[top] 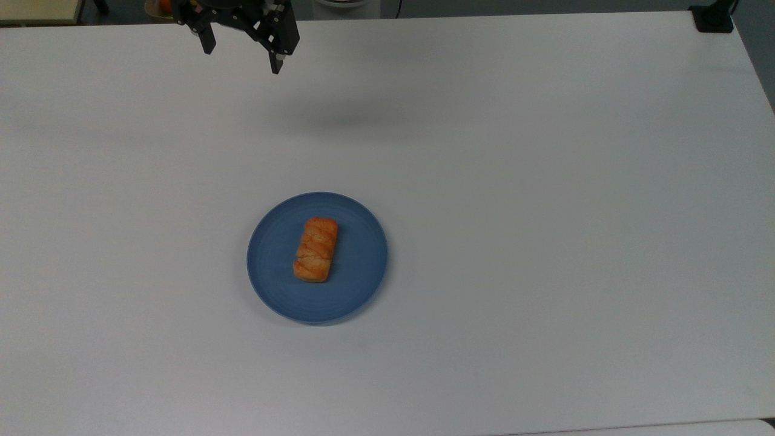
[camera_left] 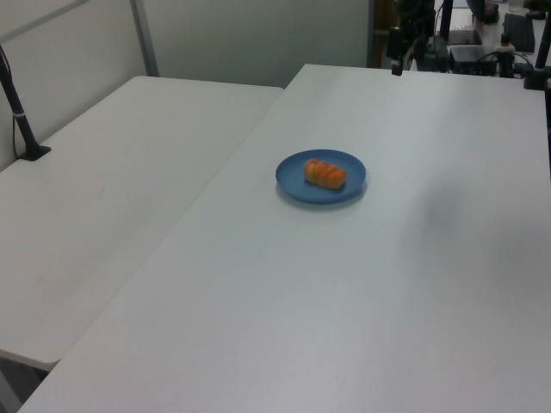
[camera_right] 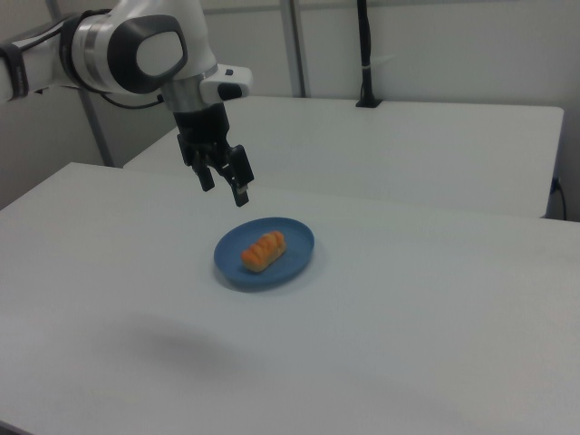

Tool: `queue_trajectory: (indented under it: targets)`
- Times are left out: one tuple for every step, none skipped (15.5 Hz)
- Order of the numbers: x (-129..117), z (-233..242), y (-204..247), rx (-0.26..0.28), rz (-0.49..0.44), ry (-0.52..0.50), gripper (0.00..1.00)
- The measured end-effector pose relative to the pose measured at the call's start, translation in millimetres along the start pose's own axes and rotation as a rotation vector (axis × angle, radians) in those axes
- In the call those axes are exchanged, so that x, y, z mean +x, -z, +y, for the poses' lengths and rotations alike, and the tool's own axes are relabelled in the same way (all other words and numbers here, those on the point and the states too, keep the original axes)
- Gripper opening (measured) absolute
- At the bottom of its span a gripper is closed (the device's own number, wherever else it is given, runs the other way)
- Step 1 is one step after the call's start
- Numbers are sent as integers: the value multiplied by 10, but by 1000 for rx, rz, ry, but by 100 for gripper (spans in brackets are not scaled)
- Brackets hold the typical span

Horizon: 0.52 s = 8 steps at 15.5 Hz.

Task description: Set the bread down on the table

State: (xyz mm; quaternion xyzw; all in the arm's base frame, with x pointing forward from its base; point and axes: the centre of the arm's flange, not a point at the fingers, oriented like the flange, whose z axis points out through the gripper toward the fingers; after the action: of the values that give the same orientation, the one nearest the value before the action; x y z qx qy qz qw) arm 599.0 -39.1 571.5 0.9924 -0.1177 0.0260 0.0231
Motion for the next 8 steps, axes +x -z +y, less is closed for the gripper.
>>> queue_trajectory:
  targets:
    - [1, -1, -2, 0, 0, 0, 100]
    - [1, -1, -2, 0, 0, 0, 100]
    - [1, -3, -2, 1, 0, 0, 100]
    - [1, -8, -5, 1, -1, 1, 100]
    - [4, -13, -15, 1, -3, 2, 100]
    - [13, -18, -27, 1, -3, 2, 100]
    - [35, -29, -41, 2, -1, 3, 100]
    - [72, -48, -62, 6, 8, 4, 100]
